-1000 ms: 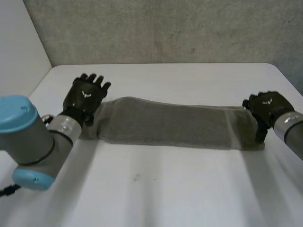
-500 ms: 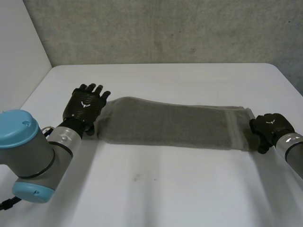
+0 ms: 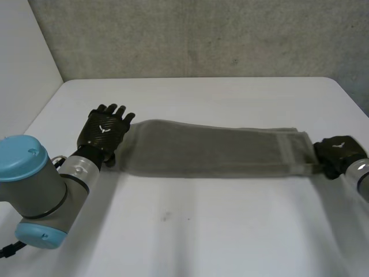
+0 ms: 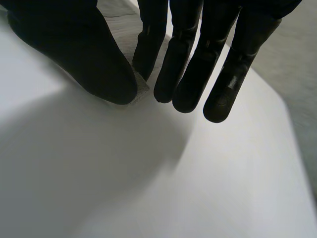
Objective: Fold the towel.
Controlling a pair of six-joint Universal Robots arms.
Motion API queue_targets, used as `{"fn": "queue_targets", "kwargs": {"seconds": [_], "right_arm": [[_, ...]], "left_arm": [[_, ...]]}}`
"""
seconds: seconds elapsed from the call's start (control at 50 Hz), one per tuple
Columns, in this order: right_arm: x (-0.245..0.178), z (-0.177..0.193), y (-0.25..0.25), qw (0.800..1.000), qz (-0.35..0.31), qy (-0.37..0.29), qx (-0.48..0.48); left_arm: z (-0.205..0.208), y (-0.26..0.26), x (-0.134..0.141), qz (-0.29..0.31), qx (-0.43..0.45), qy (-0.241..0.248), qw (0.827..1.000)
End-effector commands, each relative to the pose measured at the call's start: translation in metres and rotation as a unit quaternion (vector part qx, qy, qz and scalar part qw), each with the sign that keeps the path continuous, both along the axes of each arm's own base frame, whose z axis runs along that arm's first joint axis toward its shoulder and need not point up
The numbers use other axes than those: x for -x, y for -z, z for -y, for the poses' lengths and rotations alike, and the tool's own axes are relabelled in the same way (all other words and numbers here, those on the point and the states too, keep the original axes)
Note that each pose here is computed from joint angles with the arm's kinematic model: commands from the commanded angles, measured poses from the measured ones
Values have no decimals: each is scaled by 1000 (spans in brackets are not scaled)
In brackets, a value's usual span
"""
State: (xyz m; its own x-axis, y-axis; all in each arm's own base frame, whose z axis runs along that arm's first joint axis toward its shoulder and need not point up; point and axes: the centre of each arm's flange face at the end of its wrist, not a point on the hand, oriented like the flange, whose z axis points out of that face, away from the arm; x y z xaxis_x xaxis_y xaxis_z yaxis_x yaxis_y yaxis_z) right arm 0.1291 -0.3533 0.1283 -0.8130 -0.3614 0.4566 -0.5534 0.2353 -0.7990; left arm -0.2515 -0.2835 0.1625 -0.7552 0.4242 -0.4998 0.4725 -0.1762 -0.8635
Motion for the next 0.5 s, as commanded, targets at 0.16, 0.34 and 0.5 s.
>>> {"fn": "queue_targets", "kwargs": {"seconds": [0.16,0.34,0.5], "right_arm": [[97,41,-30,977,-126,167,54],[67,42,-74,974,-105,142,143],[-47,19,-107,976,-33,-27,216]], "left_arm": [[0,0,0,1,1,-1,1000],[0,-1,0,1,1,-1,1000],[0,-1,0,1,2,-1,1000]]}}
